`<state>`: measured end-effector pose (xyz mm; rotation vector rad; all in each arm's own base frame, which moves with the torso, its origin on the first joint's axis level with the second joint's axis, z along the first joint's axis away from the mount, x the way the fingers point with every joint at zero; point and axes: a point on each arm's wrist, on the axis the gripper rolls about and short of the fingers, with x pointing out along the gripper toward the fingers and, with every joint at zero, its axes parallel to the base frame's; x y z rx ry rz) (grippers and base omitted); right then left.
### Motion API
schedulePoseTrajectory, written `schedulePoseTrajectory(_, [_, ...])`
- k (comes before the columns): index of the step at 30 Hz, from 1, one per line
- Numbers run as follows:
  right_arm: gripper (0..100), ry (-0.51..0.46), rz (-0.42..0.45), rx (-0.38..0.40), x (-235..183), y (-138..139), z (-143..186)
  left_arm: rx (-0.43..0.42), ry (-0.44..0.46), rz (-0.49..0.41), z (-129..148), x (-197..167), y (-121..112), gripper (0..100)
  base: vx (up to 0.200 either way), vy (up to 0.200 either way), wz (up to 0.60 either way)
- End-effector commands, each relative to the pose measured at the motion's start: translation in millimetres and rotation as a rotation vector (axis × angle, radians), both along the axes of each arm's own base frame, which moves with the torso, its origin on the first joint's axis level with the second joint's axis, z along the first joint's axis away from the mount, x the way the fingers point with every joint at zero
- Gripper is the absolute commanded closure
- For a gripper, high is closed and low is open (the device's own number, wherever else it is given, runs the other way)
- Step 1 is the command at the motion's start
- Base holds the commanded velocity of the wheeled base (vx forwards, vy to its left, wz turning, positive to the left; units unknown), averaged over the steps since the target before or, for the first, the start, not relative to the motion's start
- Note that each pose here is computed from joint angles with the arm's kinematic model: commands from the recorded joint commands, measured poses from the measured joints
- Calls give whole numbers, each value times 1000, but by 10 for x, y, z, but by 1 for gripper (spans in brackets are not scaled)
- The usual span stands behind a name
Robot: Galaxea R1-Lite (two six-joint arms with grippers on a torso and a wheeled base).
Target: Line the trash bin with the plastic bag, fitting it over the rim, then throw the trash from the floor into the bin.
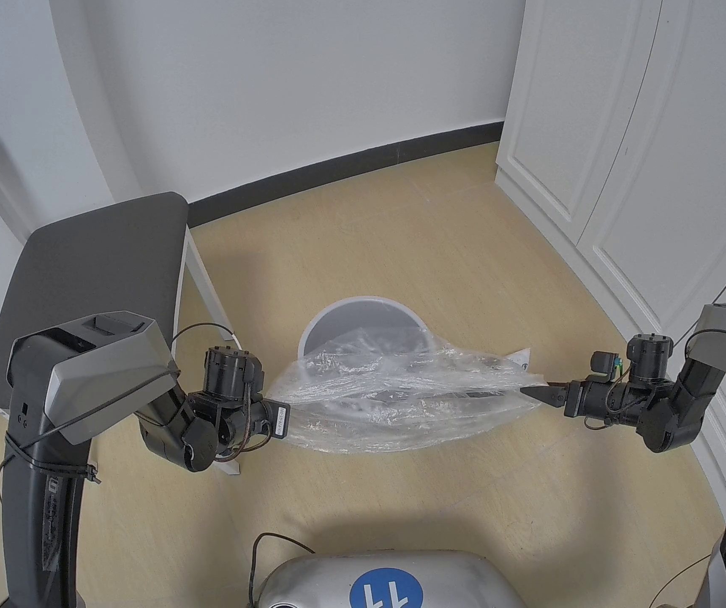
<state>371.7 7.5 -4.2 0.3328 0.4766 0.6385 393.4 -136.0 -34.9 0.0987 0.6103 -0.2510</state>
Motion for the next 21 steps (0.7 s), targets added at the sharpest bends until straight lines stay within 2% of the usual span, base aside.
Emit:
schedulePoseTrajectory(1, [0,-48,17,34,-40,-121,6,2,2,3,-17,11,13,100,0,0,0])
schedulePoseTrajectory(4, [0,-74,18,61,-38,-141,25,0,2,4,-24,16,11,100,0,0,0])
schedulePoseTrajectory(7, [0,-92,3,163,-36,-139,102,1,0,3,-22,19,10,100,0,0,0])
schedulePoseTrajectory(9, [0,-108,31,228,-54,-143,112,2,2,5,-28,21,16,100,0,0,0])
schedulePoseTrajectory(11, [0,-31,51,277,-90,-183,6,1,0,5,-25,24,15,100,0,0,0])
schedulePoseTrajectory(15, [0,-21,74,283,-109,-210,-13,0,0,6,-22,21,16,100,0,0,0])
schedulePoseTrajectory(21, [0,-54,103,241,-80,-38,-44,-4,-7,4,16,12,6,100,0,0,0])
